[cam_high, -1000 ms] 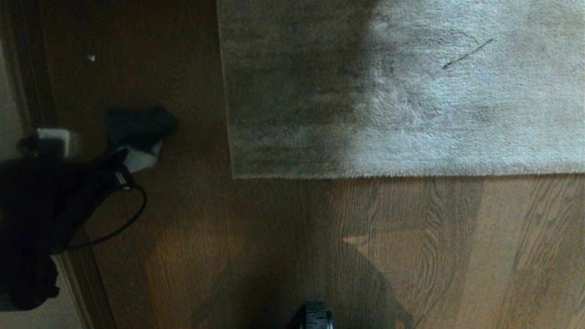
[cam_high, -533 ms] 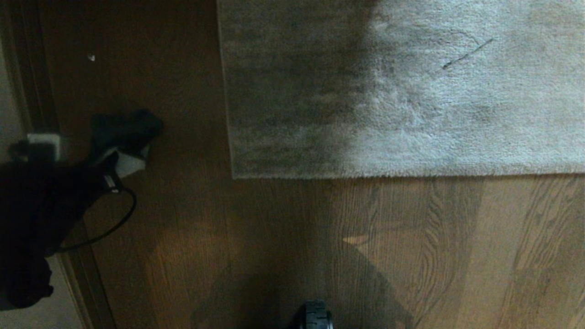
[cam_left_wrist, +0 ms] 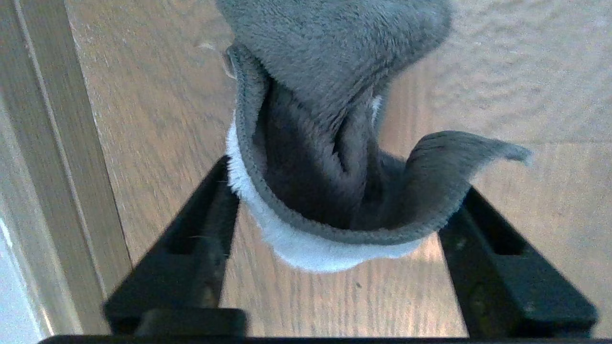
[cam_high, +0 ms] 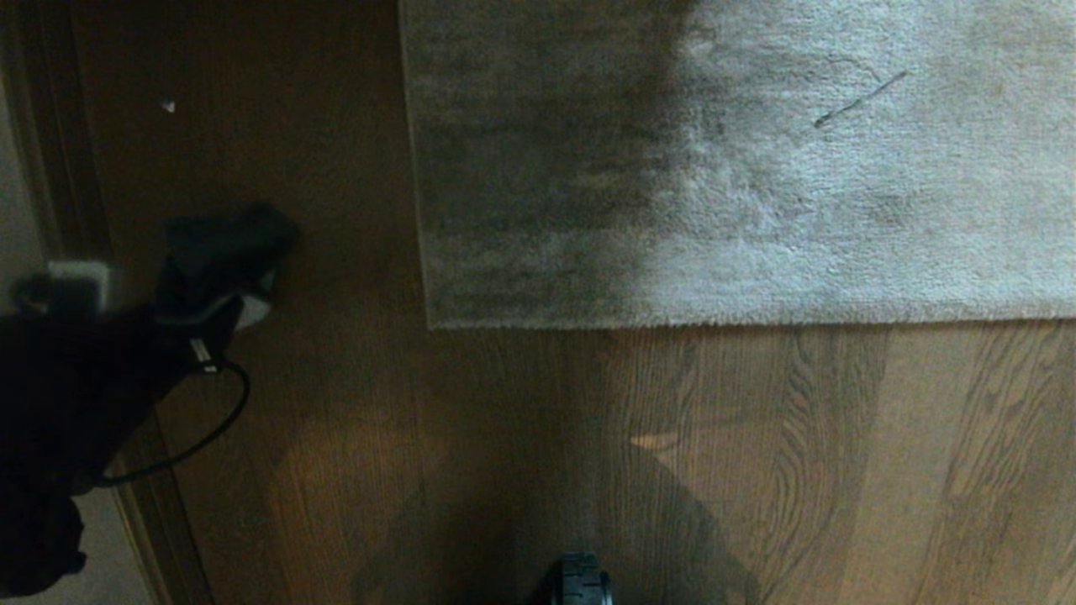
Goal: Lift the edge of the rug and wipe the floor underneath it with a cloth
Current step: Put down the rag
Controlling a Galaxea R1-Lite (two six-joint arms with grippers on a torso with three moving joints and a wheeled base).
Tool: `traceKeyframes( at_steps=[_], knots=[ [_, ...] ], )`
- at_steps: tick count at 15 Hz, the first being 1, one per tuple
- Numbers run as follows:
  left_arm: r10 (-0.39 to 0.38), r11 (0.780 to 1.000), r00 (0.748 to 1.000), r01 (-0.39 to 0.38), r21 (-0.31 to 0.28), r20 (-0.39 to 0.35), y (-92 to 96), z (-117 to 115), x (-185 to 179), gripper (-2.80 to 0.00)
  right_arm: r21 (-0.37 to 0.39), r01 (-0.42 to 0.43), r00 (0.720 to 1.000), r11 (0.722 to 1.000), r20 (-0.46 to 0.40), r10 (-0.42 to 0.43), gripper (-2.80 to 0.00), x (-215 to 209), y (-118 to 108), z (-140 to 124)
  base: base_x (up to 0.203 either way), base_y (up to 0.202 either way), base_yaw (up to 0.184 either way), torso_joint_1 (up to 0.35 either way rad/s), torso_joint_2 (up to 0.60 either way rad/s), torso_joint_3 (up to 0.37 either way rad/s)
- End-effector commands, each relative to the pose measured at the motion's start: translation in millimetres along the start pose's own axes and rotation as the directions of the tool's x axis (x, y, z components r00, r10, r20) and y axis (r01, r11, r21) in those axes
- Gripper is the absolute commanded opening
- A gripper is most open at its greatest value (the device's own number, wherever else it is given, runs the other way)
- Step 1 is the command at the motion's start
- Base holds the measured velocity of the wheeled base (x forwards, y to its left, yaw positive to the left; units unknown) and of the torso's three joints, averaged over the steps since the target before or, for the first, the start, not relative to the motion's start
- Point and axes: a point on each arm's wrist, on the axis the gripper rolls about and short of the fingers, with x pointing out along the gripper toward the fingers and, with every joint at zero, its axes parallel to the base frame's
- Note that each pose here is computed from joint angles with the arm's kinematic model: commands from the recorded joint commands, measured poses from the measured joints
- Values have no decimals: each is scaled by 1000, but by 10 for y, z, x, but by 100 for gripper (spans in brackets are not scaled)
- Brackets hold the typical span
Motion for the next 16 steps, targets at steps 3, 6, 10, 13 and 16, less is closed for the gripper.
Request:
traceKeyframes(
  at_steps=[3,6,10,13,16],
  knots=[
    [-30,1000,998,30,-3,52,-97,136,-275,0,0,0,1000,1000,-1,0,-280,1,0,1,0,0,0,0,0,0],
    [-74,997,997,74,-11,18,-211,112,-529,0,0,0,1000,1000,-1,0,-280,1,0,1,0,0,0,0,0,0],
    [-120,993,992,119,-22,-28,-287,60,-881,0,0,1,1000,1000,-1,-1,-280,1,0,1,0,0,0,0,0,0],
    [-151,988,988,150,-25,-36,-331,76,-1023,0,0,0,1000,1000,-1,0,-280,1,0,1,0,0,0,0,0,0],
    [-194,981,981,193,-28,-31,-399,100,-1064,0,0,0,1000,1000,-1,0,-280,1,0,1,0,0,0,0,0,0]
  ],
)
